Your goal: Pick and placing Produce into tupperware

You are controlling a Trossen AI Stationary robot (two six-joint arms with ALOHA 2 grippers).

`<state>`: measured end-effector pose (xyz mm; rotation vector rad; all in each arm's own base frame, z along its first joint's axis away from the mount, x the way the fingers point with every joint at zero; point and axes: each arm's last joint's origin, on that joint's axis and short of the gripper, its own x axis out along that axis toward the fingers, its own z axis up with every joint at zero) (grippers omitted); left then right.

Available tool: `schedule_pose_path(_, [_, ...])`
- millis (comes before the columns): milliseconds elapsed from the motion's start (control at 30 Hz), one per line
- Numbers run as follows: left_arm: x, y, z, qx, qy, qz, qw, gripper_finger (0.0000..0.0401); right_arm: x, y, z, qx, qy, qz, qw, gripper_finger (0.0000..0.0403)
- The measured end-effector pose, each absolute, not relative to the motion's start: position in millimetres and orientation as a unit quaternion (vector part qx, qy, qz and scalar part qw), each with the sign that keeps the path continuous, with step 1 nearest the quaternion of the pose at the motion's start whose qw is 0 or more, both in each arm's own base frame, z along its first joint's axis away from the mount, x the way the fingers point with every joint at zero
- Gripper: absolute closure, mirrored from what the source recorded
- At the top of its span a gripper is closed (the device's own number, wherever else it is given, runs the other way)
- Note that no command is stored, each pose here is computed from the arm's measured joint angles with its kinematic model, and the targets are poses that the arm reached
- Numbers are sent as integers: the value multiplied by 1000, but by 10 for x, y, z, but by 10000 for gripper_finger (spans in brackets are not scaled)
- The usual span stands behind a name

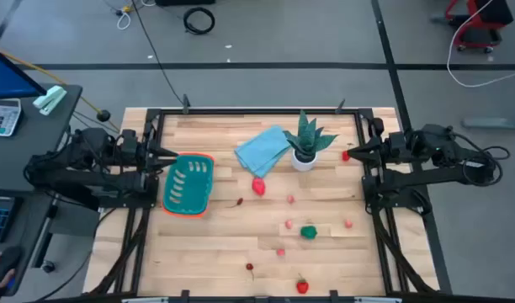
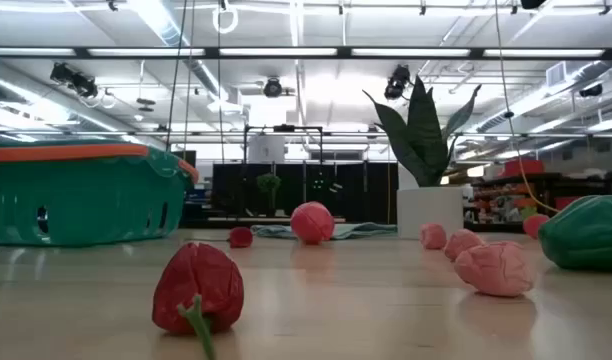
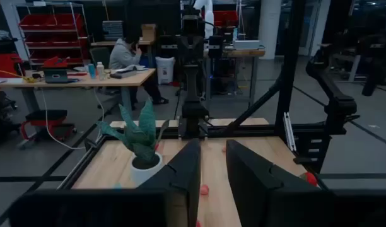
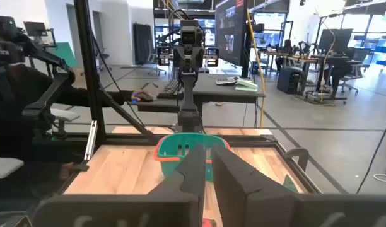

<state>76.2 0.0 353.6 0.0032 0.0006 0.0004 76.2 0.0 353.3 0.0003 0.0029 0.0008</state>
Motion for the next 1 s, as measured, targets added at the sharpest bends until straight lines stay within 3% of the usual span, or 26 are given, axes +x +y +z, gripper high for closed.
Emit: schedule_pose_path(1000, [762, 0, 3536, 2, 0, 0, 1000, 314, 761, 0, 3533, 0, 1, 0, 1000, 366])
